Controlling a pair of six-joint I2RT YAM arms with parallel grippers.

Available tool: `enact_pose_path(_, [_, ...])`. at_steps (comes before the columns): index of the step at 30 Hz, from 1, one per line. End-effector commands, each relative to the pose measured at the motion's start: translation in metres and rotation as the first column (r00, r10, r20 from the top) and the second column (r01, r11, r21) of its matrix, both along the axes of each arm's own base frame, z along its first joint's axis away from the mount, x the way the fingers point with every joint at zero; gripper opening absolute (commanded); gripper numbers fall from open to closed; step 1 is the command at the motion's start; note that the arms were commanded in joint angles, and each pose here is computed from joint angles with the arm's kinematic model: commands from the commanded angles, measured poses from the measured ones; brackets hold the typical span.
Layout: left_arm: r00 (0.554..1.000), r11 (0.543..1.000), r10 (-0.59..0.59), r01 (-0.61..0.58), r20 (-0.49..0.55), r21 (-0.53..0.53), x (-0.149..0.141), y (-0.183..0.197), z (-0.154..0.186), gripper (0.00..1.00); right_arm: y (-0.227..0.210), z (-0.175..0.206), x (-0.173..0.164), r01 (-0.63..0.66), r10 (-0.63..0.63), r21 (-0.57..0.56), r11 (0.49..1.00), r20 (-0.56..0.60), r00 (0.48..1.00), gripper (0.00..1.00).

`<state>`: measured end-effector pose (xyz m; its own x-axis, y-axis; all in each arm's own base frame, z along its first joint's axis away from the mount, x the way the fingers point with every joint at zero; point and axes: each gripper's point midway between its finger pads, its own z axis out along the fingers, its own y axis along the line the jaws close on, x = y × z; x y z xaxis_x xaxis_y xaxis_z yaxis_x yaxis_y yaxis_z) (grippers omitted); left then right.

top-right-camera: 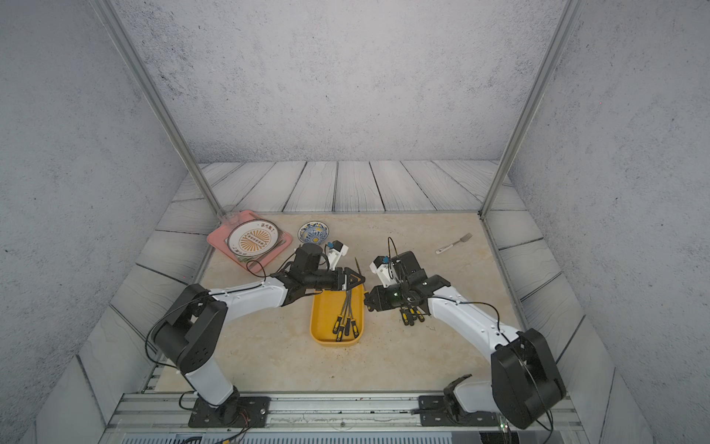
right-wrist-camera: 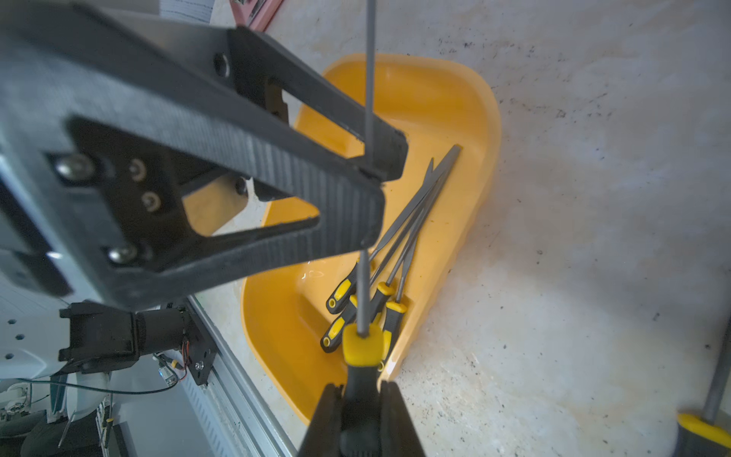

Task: Put the file tool into the storage box
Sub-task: Place the file tool in the storage box.

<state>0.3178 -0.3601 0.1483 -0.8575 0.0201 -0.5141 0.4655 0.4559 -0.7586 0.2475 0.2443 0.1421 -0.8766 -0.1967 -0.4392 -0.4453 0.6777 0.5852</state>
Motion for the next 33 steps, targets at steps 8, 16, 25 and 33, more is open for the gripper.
enact_pose_path(8, [1.0,1.0,0.003,-0.003,-0.012,-0.023,0.008,-0.009,-0.003,0.25,0.017,0.022,-0.009,-0.101,0.096,0.105,0.989,0.052,0.994,0.0])
enact_pose_path(16, [1.0,0.999,-0.008,0.008,-0.009,-0.036,0.007,-0.011,0.0,0.04,0.02,0.019,-0.008,-0.113,0.109,0.109,0.988,0.042,0.993,0.0])
enact_pose_path(25, [1.0,1.0,0.0,0.0,0.001,0.009,0.002,-0.001,-0.003,0.0,0.015,0.016,-0.006,-0.083,0.081,0.068,0.994,0.037,0.996,0.46])
enact_pose_path(33, [1.0,0.982,0.003,-0.006,0.017,0.186,-0.021,0.032,-0.034,0.0,0.006,0.006,-0.004,-0.045,0.045,0.013,0.999,0.032,0.998,0.5])
